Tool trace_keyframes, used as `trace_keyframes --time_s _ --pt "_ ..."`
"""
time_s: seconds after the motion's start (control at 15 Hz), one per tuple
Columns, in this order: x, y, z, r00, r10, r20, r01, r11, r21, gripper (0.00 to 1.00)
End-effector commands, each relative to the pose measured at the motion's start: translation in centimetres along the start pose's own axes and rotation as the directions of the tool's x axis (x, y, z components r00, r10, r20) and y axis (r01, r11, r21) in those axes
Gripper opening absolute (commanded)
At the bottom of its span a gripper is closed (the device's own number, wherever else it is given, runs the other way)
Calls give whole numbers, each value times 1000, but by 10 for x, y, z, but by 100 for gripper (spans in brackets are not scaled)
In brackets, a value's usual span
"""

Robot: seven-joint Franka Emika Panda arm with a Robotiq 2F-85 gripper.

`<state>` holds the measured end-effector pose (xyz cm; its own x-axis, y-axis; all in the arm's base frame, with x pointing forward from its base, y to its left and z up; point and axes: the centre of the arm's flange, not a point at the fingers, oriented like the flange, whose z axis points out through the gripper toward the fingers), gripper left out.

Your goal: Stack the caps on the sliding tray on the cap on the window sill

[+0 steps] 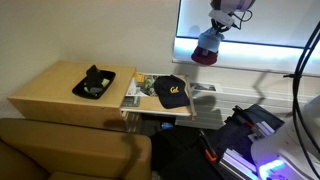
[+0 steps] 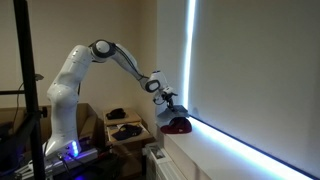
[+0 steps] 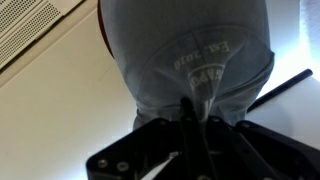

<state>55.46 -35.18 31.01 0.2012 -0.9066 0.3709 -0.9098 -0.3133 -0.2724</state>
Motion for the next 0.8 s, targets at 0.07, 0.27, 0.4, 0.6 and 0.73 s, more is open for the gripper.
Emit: trace_keyframes --time_s 0.07,0.27,0.4,0.6,0.73 --pt "-1 3 14 1000 -7 28 7 1000 -16 1" --pt "-1 4 21 999 0 50 2 1000 -31 1" --pt "-1 7 30 996 3 86 1 999 -52 1" --pt "-11 10 25 997 0 73 5 998 -64 1" --pt "-11 11 26 997 0 74 5 998 -67 5"
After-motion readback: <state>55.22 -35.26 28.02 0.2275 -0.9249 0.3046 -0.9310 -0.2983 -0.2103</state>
